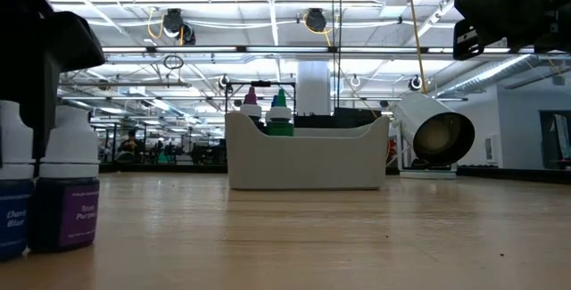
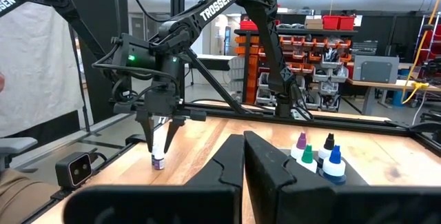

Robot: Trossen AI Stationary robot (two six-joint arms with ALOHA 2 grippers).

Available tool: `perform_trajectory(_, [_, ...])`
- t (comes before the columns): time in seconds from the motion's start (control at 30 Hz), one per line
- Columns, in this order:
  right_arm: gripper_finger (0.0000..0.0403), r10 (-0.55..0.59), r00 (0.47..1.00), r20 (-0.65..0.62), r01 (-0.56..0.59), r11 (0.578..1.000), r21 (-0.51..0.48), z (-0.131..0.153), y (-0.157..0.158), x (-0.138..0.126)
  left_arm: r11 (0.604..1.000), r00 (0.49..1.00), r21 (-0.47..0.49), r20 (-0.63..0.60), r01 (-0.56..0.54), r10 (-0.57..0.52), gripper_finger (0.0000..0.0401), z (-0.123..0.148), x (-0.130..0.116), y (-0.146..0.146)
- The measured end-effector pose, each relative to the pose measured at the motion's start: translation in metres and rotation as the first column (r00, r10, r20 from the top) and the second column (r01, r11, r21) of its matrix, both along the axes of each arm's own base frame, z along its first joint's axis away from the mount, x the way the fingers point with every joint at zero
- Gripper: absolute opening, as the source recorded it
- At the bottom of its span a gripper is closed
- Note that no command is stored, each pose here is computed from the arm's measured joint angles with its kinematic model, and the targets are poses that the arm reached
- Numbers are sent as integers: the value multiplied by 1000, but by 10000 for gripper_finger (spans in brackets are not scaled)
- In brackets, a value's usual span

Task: Pick & Place food coloring
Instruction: Put the small blue food coloring bottle into the white bin

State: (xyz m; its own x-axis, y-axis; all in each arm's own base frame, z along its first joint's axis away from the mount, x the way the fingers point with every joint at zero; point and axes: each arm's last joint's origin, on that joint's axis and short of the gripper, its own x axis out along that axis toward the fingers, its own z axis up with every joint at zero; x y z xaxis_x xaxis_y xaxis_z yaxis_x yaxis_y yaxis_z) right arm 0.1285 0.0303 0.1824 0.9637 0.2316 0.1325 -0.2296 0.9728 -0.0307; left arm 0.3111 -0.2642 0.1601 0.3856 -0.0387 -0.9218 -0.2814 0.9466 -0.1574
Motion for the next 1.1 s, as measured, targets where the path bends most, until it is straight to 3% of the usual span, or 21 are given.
perform_trajectory(0.23, [4, 0, 1000, 0, 0, 1000, 0, 0, 0, 0, 999, 999, 13, 2, 32, -32, 77, 0, 0, 0])
perform_trajectory(0.4, [4, 0, 1000, 0, 0, 1000, 2, 0, 0, 0, 996, 997, 34, 8, 83, -83, 62, 5, -1, 1])
perform_trajectory(0.5, [4, 3, 1000, -5, -2, 1000, 16, 0, 0, 0, 992, 992, 59, 57, 109, -112, 67, 23, -4, 4])
perform_trajectory(0.7, [4, 3, 1000, -13, -3, 1000, 16, -1, 0, 0, 960, 969, 242, 165, 140, -183, 62, 82, -31, 22])
perform_trajectory(0.93, [4, 3, 1000, -19, -3, 1000, 15, -1, 0, 0, 877, 955, 481, 264, -8, -136, 67, 158, -78, 83])
perform_trajectory(1.03, [4, 3, 1000, -20, -2, 1000, 14, -2, 0, 0, 863, 940, 488, 338, -128, -52, 64, 170, -102, 113])
perform_trajectory(1.1, [4, 3, 1000, -28, -2, 1000, 11, -2, 0, 0, 874, 916, 449, 400, -187, -9, 63, 163, -113, 129])
